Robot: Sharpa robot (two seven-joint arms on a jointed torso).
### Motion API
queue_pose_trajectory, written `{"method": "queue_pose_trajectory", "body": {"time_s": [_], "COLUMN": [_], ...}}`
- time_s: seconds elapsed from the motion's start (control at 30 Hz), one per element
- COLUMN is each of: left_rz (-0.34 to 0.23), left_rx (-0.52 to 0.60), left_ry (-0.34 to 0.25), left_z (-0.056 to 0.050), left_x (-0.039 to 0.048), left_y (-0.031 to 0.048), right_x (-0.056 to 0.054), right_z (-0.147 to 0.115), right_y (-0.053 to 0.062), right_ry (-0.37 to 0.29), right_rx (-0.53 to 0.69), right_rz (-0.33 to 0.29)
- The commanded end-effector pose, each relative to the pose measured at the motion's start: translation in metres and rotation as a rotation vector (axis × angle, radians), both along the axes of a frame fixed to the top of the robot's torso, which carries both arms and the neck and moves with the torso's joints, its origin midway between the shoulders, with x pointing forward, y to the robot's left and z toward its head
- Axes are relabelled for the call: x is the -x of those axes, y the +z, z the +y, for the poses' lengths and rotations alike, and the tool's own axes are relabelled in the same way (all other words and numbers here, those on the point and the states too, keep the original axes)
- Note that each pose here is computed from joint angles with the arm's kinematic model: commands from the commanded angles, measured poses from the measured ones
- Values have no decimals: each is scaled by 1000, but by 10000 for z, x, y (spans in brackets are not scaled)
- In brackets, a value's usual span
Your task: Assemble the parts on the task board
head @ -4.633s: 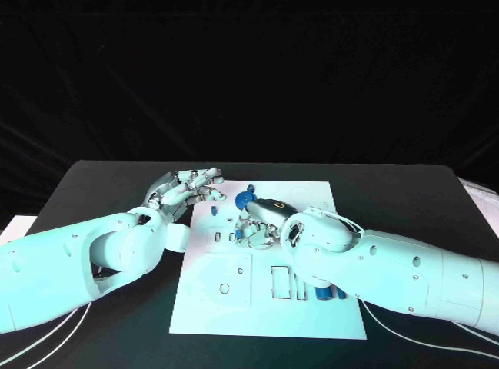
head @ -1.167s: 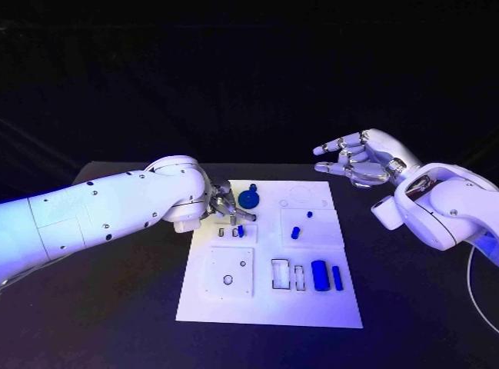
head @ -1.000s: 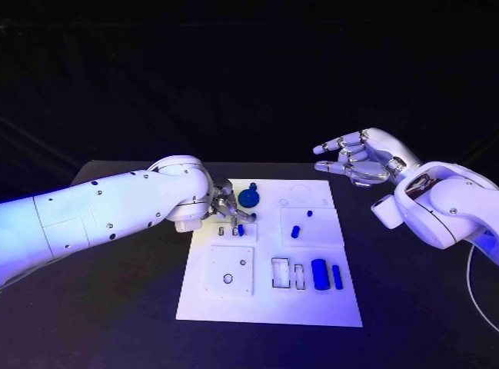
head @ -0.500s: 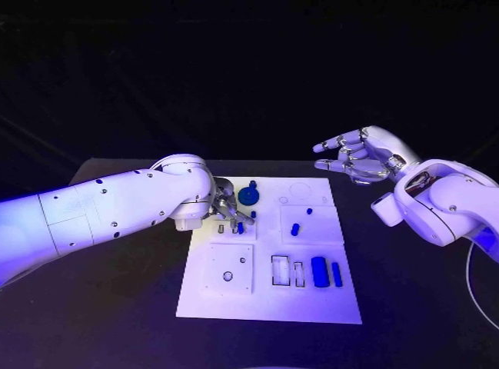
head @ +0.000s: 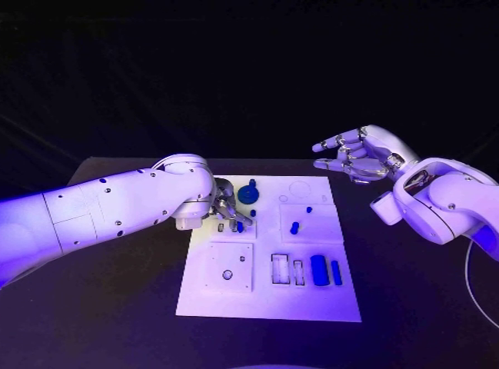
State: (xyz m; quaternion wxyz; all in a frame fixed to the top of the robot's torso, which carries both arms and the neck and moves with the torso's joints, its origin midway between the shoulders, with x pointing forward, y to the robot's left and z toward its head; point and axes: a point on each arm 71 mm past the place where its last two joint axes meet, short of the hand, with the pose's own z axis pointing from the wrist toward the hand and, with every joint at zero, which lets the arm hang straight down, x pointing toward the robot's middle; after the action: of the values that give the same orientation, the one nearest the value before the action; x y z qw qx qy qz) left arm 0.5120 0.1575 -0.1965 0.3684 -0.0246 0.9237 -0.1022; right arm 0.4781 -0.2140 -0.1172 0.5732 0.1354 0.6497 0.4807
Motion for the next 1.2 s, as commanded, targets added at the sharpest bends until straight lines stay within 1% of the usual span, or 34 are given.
{"method": "queue_pose_trajectory", "body": {"time_s": [0.03,0.4,0.6,1.2], "left_rz": [10,7,4,42], "left_rx": [-15,10,19,48], "left_ry": [-13,-1,7,4], "left_z": [-10,-33,-26,-52], "left_x": [6,10,6,29], "left_y": [-11,-8,-6,-19], "right_x": [-1,-13,-22,-35], "right_z": [6,10,14,23], "right_y": [-9,-20,-32,-53], "right_ry": [7,7,8,13], "right_rx": [8,13,16,25], "right_rz": [9,16,21,34]}}
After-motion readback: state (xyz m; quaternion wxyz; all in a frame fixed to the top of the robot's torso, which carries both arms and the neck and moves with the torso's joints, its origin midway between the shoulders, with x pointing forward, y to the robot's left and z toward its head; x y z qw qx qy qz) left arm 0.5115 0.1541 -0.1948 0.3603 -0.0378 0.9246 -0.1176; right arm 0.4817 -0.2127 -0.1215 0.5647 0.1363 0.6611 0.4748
